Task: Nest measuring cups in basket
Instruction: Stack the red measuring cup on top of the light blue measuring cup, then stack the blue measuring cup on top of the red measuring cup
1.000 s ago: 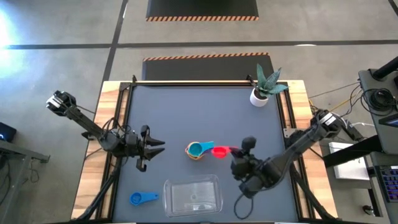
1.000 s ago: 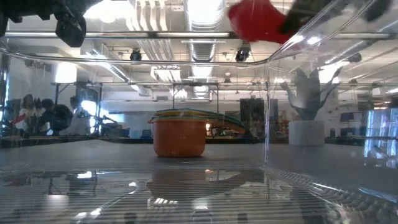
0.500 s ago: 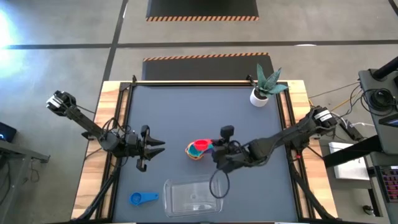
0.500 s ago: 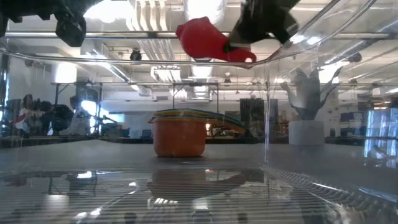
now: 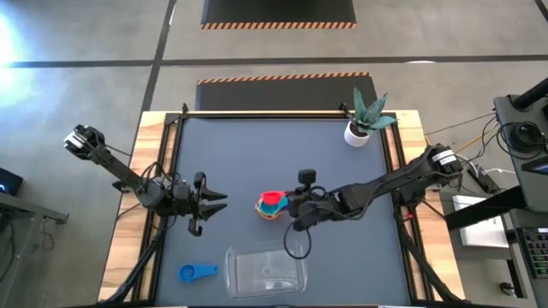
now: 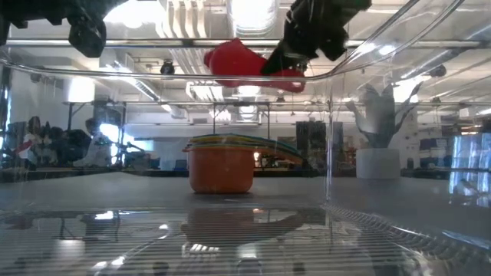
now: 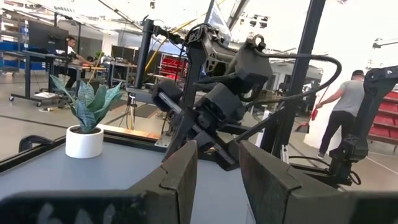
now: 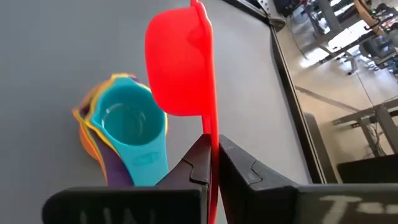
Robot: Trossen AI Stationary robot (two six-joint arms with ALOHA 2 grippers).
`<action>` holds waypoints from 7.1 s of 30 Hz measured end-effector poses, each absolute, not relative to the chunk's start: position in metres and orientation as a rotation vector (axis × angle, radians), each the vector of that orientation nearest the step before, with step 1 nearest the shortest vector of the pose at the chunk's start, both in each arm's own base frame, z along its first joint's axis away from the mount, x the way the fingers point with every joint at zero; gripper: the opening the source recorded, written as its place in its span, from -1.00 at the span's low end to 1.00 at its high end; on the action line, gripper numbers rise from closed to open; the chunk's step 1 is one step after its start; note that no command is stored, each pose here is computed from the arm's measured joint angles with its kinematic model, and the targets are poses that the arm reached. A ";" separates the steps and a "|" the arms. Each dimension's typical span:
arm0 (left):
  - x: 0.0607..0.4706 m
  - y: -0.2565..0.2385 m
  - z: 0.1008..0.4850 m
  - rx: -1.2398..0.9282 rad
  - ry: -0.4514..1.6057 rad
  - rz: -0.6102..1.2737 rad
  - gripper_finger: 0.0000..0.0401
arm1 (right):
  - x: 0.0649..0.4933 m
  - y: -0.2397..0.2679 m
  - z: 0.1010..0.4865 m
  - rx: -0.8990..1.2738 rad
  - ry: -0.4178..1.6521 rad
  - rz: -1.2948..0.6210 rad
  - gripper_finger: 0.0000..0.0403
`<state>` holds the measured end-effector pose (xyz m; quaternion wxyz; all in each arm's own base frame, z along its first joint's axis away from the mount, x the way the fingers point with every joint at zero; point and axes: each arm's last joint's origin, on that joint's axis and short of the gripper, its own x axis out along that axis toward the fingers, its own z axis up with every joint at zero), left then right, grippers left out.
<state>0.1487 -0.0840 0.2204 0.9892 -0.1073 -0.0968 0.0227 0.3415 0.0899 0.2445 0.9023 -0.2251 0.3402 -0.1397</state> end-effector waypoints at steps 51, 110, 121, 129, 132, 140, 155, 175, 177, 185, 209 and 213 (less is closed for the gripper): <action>0.152 -0.085 0.214 -0.207 -0.158 0.074 -0.48 | 0.367 0.097 0.181 -0.786 0.805 -0.215 -0.96; 0.188 -0.215 0.218 -0.123 1.352 0.149 -0.48 | 0.263 0.170 0.272 -0.368 0.869 -0.189 -0.40; 0.137 -0.242 0.201 -0.261 1.407 0.234 -0.40 | 0.264 0.171 0.271 -0.346 0.862 -0.201 -0.42; 0.129 -0.238 0.176 -0.319 1.420 0.223 -0.40 | 0.265 0.171 0.271 -0.314 0.847 -0.214 -0.44; 0.126 -0.233 0.168 -0.310 1.444 0.247 -0.40 | 0.265 0.172 0.271 -0.308 0.844 -0.212 -0.43; 0.126 -0.231 0.152 -0.373 1.442 0.188 -0.57 | 0.265 0.173 0.271 -0.324 0.844 -0.204 -0.44; 0.139 -0.198 0.218 -0.287 1.364 0.276 -0.99 | 0.265 0.173 0.271 -0.322 0.842 -0.204 -0.54; 0.248 -0.059 0.288 -0.223 0.759 0.041 -1.00 | 0.262 0.169 0.270 -0.381 0.853 -0.256 -0.58; 0.260 -0.050 0.285 -0.214 0.737 0.018 -1.00 | 0.262 0.169 0.270 -0.380 0.852 -0.257 -0.57; 0.300 -0.025 0.248 -0.221 0.795 -0.015 -1.00 | 0.262 0.169 0.270 -0.379 0.853 -0.256 -0.61; 0.330 -0.008 0.191 -0.256 0.928 0.003 -0.77 | 0.262 0.169 0.270 -0.370 0.853 -0.258 -0.61; 0.330 -0.008 0.193 -0.256 0.924 0.002 -0.57 | 0.262 0.169 0.270 -0.372 0.853 -0.257 -0.58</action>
